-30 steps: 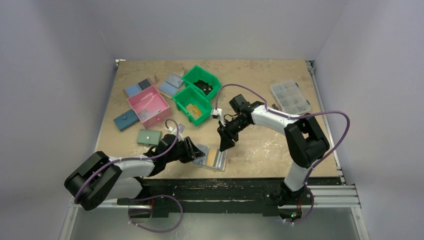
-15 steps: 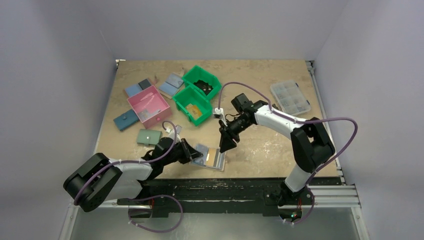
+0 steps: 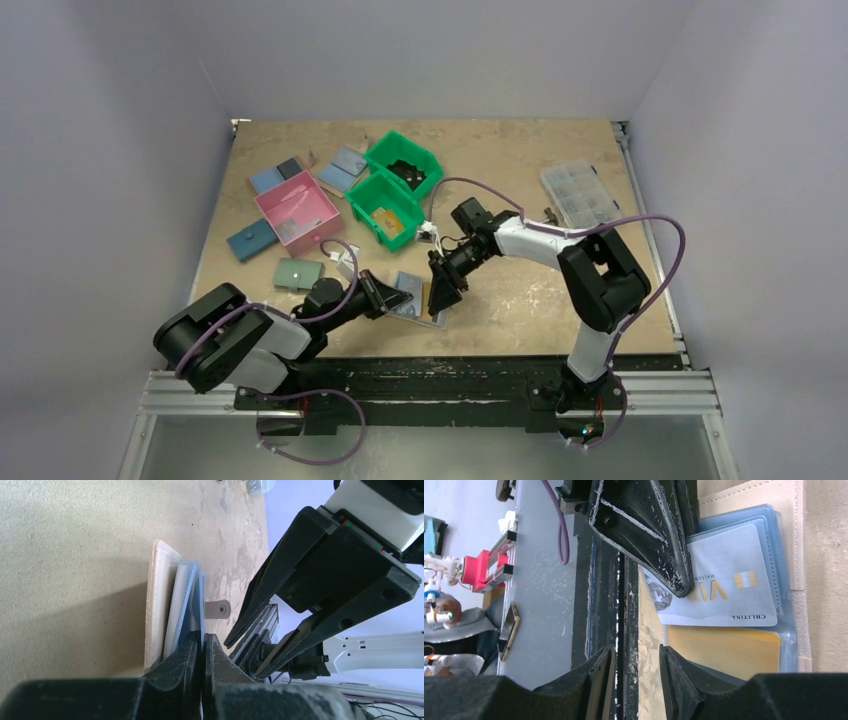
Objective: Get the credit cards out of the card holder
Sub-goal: Remove the credit card from the card holder.
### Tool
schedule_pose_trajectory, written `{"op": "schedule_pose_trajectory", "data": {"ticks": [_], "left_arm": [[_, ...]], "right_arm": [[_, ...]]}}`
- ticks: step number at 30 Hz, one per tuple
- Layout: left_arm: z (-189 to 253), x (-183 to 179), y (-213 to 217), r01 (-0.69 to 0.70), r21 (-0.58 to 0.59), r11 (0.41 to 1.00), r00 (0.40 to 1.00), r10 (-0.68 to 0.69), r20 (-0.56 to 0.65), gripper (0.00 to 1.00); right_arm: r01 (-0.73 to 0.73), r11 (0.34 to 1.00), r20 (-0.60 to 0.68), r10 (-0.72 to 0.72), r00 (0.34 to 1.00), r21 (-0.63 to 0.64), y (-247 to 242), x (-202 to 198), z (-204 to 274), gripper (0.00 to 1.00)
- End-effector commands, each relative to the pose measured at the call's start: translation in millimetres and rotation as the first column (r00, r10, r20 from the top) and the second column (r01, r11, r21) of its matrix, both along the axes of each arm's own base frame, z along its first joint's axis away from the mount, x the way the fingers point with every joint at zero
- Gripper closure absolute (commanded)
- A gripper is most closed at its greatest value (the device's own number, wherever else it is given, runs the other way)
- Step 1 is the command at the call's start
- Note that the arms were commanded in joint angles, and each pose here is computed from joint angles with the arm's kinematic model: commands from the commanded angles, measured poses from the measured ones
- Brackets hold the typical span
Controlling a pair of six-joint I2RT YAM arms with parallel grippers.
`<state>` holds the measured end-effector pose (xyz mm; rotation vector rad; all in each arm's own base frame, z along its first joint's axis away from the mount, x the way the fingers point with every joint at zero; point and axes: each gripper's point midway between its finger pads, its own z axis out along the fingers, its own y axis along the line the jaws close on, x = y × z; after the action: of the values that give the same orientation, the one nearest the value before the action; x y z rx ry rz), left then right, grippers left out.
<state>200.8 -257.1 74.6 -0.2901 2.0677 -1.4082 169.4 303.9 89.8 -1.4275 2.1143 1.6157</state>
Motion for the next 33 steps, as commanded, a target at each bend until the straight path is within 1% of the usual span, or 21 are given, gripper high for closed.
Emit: {"op": "schedule_pose_trajectory", "data": {"ticks": [1, 9, 17, 21, 28, 33], "left_arm": [[43, 7, -7, 0.003, -0.163, 0.987, 0.994, 0.016, 0.112, 1.00], [53, 8, -9, 0.002, -0.250, 0.968, 0.991, 0.031, 0.127, 1.00], [60, 8, -13, -0.010, -0.321, 0.947, 0.991, 0.053, 0.123, 1.00], [60, 9, -25, 0.006, -0.331, 0.944, 0.992, 0.037, 0.122, 1.00], [65, 14, -23, -0.020, -0.341, 0.940, 0.989, 0.068, 0.131, 1.00], [68, 16, -25, -0.027, -0.350, 0.936, 0.988, 0.079, 0.135, 1.00]], "right_arm": [[0.043, 0.999, -0.008, -0.043, 0.999, 0.017, 8, 8, 7, 0.53], [0.108, 0.994, -0.074, -0.109, 0.991, -0.019, 5, 17, -2, 0.51], [0.189, 0.982, -0.141, -0.187, 0.972, 0.002, -5, 31, 2, 0.50], [0.193, 0.981, -0.157, -0.192, 0.969, -0.013, -6, 30, -3, 0.50], [0.264, 0.960, -0.155, -0.277, 0.948, -0.096, -11, 42, -21, 0.50], [0.261, 0.960, -0.192, -0.275, 0.942, -0.097, -10, 39, -21, 0.50]]}}
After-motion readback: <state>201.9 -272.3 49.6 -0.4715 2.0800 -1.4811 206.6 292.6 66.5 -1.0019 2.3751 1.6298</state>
